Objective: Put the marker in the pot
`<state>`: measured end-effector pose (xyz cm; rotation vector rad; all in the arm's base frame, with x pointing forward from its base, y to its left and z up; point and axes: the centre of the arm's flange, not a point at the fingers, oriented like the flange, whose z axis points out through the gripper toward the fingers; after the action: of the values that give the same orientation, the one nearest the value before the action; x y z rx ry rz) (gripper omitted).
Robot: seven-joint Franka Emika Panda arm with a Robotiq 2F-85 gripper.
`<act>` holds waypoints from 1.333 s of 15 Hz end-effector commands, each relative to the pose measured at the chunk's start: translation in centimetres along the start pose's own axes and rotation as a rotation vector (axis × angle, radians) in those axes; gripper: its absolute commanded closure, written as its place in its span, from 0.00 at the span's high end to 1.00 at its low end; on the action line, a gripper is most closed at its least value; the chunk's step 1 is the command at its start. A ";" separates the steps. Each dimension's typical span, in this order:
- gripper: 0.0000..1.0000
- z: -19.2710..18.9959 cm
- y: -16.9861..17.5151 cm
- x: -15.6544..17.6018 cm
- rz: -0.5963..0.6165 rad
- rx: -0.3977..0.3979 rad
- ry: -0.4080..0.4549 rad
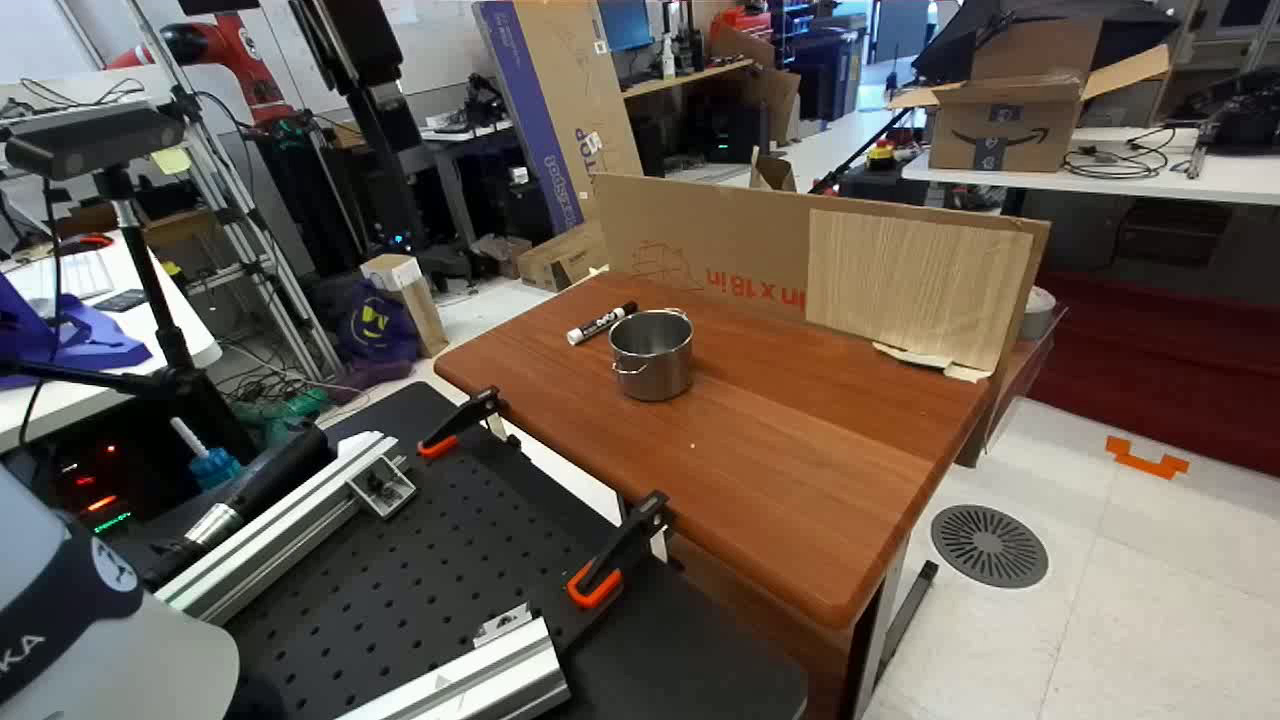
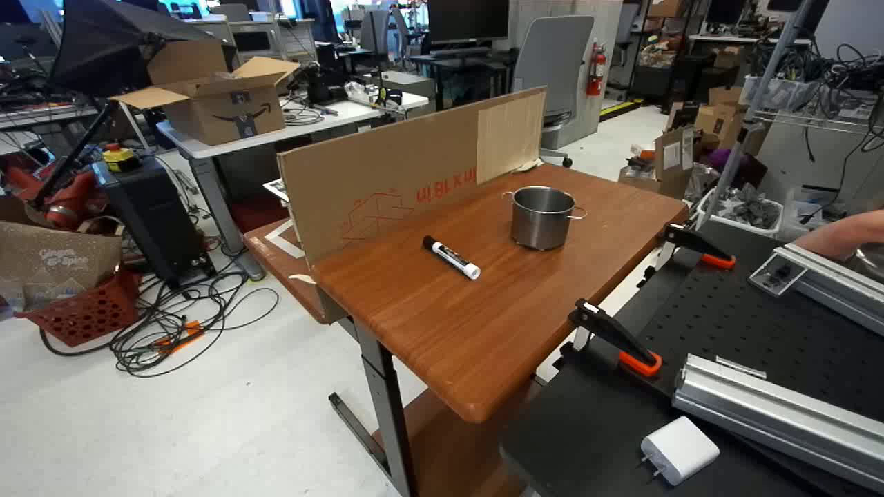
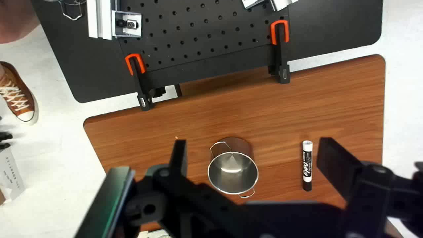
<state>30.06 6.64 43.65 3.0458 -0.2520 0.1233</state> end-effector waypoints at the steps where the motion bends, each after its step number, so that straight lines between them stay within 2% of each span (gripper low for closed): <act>1: 1.00 0.0 0.0 0.0 0.000 0.000 0.000; 12: 1.00 -0.1 -0.3 0.1 -0.001 0.005 0.001; 20: 1.00 -0.4 -3.6 3.0 0.088 0.108 0.102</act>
<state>31.43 8.18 44.37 3.0921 -0.3180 0.2601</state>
